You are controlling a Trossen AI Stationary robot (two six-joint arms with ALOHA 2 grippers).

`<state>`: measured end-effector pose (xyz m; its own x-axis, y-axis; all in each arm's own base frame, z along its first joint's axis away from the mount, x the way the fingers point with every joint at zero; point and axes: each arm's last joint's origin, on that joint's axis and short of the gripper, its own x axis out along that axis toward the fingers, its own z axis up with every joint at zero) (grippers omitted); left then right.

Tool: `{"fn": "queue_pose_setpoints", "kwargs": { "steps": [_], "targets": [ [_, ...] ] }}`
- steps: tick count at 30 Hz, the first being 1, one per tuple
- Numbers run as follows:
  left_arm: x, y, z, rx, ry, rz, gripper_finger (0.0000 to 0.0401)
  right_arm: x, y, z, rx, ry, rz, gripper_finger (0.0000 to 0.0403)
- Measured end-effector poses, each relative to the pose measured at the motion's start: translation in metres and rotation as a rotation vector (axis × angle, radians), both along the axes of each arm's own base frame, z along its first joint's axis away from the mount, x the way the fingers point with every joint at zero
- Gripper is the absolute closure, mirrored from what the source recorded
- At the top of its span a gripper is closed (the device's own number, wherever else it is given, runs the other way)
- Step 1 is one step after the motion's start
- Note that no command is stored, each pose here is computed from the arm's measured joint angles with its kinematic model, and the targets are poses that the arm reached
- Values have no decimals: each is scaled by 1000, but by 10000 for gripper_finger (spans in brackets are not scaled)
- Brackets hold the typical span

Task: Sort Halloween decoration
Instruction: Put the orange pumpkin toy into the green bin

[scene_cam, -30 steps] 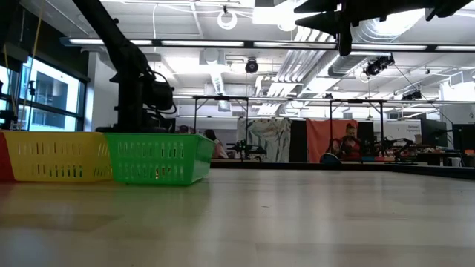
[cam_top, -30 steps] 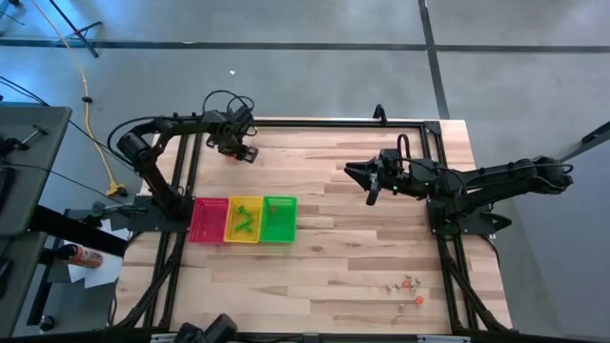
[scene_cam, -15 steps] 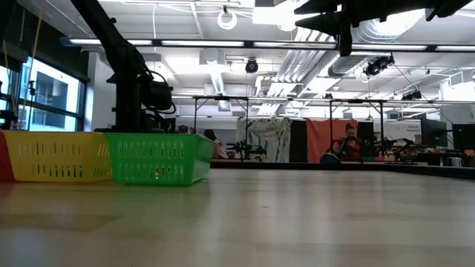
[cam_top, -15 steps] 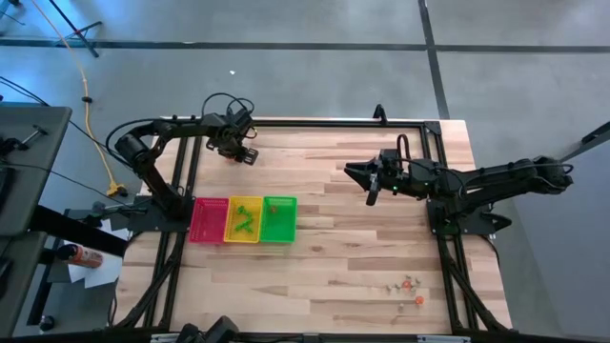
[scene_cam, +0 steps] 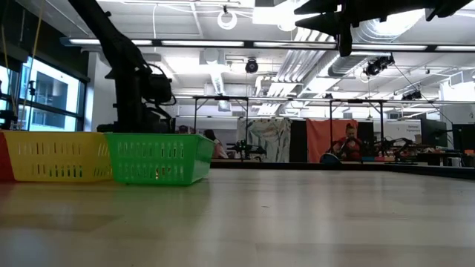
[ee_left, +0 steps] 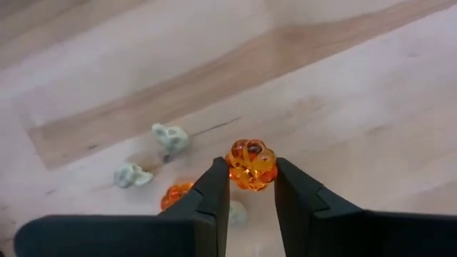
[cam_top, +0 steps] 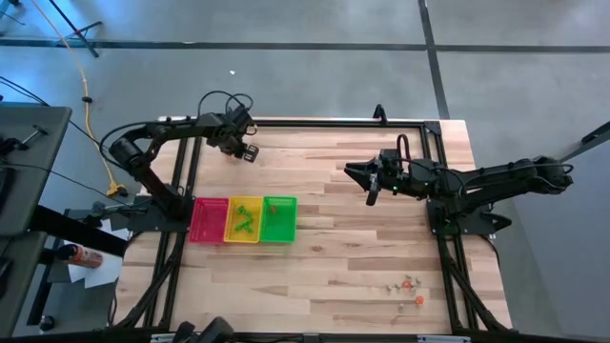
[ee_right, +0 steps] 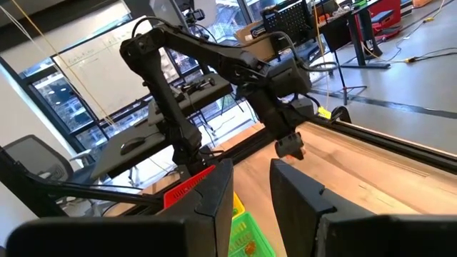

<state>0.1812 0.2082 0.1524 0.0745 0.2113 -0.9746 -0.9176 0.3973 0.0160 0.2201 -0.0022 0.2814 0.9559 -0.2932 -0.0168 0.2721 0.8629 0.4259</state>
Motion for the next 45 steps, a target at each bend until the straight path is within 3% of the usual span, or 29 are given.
{"fn": "queue_pose_setpoints", "kwargs": {
  "steps": [6, 12, 22, 28, 37, 41, 45],
  "targets": [
    [-3, -5, 29, 77, -108, -18, 338, 0, 0, 0, -1, 2, 0, 316],
    [1, -17, 74, 216, -362, -64, 334, 0, 0, 0, -1, 5, 0, 316],
    [21, -73, 157, 426, -918, -340, 333, 0, 0, -1, -1, 12, 0, 316],
    [29, -124, 189, 450, -1152, -519, 333, 0, 0, -3, -2, 35, 0, 316],
    [34, -187, 190, 454, -1467, -734, 332, 0, 1, 1, 2, -6, 42, 316],
    [35, -203, 186, 452, -1497, -734, 332, 0, 4, 12, -7, -128, 141, 316],
    [36, -211, 183, 474, -1477, -738, 332, -2, 6, 24, -84, -239, 204, 316]
  ]
}}
